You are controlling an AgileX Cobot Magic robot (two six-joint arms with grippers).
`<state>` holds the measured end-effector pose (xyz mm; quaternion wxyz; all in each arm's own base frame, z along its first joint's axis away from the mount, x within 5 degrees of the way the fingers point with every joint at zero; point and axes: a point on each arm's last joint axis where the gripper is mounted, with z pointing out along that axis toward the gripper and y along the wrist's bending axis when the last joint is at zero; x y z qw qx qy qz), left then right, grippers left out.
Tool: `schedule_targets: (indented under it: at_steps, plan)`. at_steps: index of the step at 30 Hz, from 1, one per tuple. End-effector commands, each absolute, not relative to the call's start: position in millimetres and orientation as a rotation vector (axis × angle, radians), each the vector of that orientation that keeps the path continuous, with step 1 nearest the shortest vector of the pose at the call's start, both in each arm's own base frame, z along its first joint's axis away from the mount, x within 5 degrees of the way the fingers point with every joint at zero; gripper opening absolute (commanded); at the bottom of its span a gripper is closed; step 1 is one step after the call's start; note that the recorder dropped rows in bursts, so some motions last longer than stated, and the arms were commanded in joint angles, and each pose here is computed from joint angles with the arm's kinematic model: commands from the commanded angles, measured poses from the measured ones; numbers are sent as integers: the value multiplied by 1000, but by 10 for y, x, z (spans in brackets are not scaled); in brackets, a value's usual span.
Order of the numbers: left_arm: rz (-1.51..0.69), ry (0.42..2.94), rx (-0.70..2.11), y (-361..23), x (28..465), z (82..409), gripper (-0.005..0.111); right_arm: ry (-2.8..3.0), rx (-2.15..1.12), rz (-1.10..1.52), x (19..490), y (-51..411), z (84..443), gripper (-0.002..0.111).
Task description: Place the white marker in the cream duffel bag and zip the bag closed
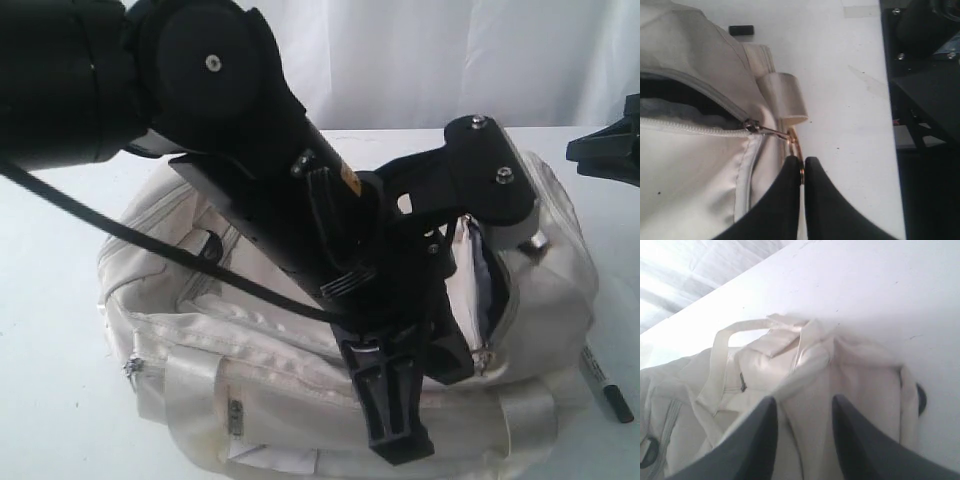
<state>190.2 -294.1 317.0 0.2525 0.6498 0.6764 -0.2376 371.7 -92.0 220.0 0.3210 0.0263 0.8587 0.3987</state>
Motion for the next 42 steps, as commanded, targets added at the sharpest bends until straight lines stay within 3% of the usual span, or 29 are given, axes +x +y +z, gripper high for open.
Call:
schedule_targets:
  at_steps: [1,9,21,27,33,42]
  plan:
    - [-699,1843,1795,-2929,1801,3203,0,2238,53,985,3710,-946,2299,47]
    - [-683,1822,1744,-2957,1844,3219,0,2236,-81,965,3521,-765,2722,49]
    - [-624,1723,1668,-3003,1934,3275,0,2486,-285,827,2938,-60,3294,49]
    - [-624,1723,1668,-3003,1934,3275,0,2577,-300,876,2707,152,3066,49]
    - [-623,1721,1671,-3003,1932,3274,0,2609,-323,898,2570,338,2927,65]
    - [-624,1722,1673,-3002,1931,3273,0,2763,-376,765,2491,511,2844,66]
